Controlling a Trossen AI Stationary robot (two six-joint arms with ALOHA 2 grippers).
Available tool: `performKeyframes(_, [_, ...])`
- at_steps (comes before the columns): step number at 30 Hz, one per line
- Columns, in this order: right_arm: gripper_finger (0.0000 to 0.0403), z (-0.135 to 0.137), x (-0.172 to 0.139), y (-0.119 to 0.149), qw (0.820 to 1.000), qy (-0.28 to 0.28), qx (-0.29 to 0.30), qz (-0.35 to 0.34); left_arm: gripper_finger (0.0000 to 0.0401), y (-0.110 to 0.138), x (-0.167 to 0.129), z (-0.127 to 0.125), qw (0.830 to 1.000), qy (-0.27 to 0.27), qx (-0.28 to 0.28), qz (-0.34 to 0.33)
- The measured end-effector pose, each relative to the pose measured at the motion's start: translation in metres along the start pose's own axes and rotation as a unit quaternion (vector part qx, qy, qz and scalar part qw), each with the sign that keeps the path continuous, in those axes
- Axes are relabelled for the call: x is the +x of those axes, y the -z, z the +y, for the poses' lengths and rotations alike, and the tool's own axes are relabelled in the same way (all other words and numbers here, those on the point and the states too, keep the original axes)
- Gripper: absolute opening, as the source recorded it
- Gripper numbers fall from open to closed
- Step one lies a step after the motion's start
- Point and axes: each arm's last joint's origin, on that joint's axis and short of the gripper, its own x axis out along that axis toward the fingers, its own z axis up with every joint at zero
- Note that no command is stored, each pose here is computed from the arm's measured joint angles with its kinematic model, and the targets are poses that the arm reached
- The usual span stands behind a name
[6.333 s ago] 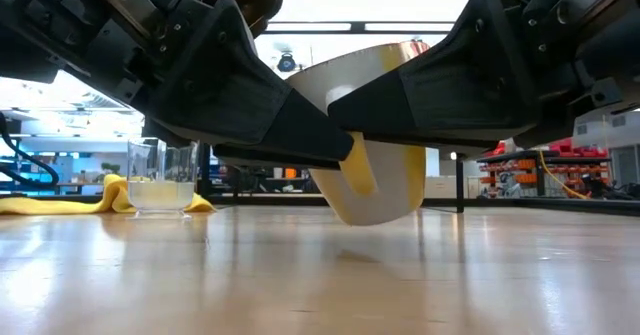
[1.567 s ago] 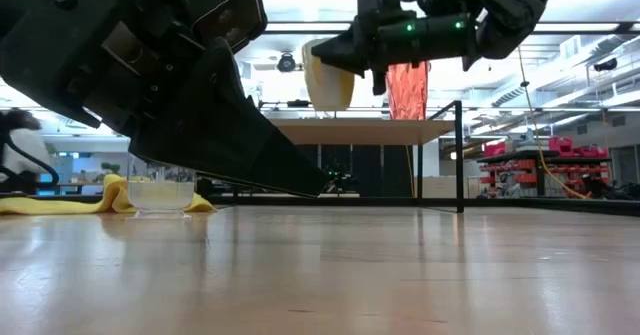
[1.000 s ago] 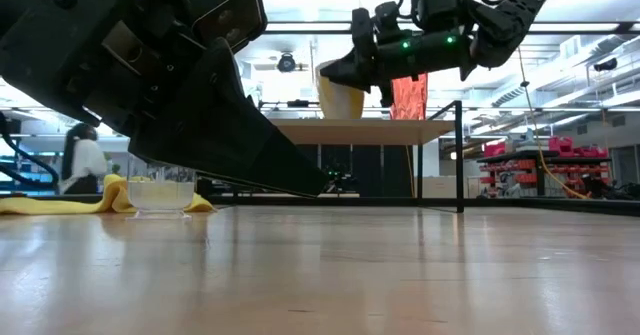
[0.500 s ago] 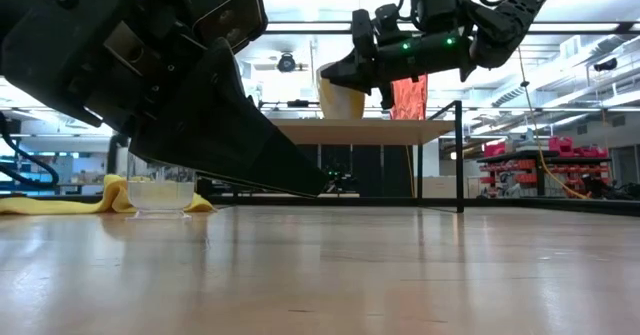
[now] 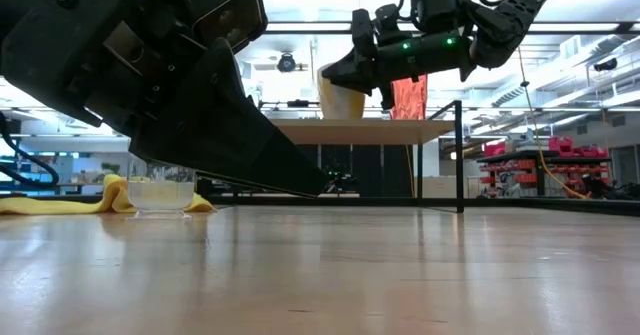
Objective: Stack small to large cups/mugs on shelf
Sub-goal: Put the yellow mug on the shelf
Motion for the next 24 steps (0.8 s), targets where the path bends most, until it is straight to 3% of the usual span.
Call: performKeyframes(24, [0.0114,-0.0014,-0.0002,0.0051,1.0,0.008,-0.001,0.027,0.0156,0.0,0.0,0.0,1.0,0.0,0.0,0.0])
